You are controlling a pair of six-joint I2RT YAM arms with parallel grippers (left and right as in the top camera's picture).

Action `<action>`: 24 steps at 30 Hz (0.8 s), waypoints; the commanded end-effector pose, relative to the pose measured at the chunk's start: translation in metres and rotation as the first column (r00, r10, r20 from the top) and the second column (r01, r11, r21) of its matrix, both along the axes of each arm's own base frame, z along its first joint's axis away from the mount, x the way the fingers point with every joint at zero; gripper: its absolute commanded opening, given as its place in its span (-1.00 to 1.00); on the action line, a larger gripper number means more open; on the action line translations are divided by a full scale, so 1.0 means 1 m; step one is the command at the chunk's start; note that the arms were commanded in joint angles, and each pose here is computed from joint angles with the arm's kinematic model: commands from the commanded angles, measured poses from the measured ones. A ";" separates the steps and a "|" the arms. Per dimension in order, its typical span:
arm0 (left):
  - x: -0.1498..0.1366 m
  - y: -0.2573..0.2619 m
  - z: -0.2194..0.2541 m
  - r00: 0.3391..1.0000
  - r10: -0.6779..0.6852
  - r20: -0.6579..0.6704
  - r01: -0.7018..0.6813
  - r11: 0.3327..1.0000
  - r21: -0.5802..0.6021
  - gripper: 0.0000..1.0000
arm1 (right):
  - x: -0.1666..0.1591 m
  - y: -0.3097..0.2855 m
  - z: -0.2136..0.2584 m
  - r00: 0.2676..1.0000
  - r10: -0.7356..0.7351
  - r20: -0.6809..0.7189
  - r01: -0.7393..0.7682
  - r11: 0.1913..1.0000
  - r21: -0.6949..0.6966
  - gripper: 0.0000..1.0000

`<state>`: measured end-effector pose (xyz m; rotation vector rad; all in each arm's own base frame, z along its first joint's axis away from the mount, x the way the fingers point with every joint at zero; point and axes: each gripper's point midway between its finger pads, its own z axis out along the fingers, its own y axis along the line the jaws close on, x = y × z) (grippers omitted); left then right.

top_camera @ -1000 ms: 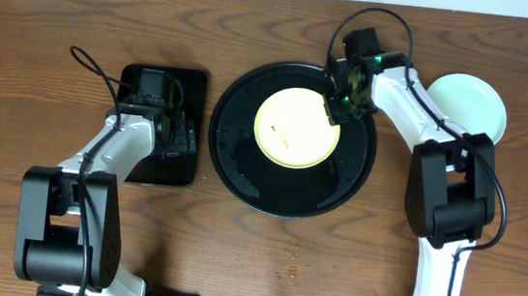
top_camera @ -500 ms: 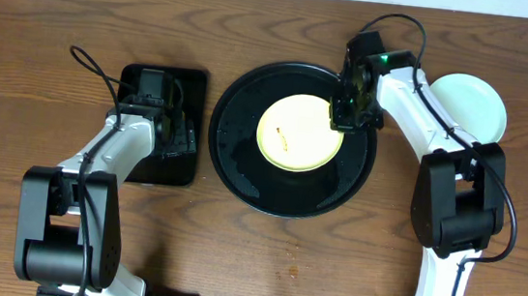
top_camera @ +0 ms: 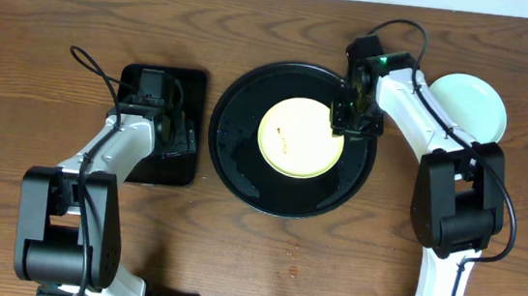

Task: Clean dirty plates on tray and stack at the side
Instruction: 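Hold the yellow plate rim with the right gripper and tilt it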

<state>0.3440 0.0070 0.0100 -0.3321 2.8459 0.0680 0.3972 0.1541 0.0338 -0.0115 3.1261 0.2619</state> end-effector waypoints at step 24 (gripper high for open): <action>0.000 0.002 -0.002 1.000 -0.003 -0.010 0.003 1.000 0.004 0.74 | 0.012 0.000 -0.019 0.966 0.223 0.130 -0.219 0.975 -0.042 -0.14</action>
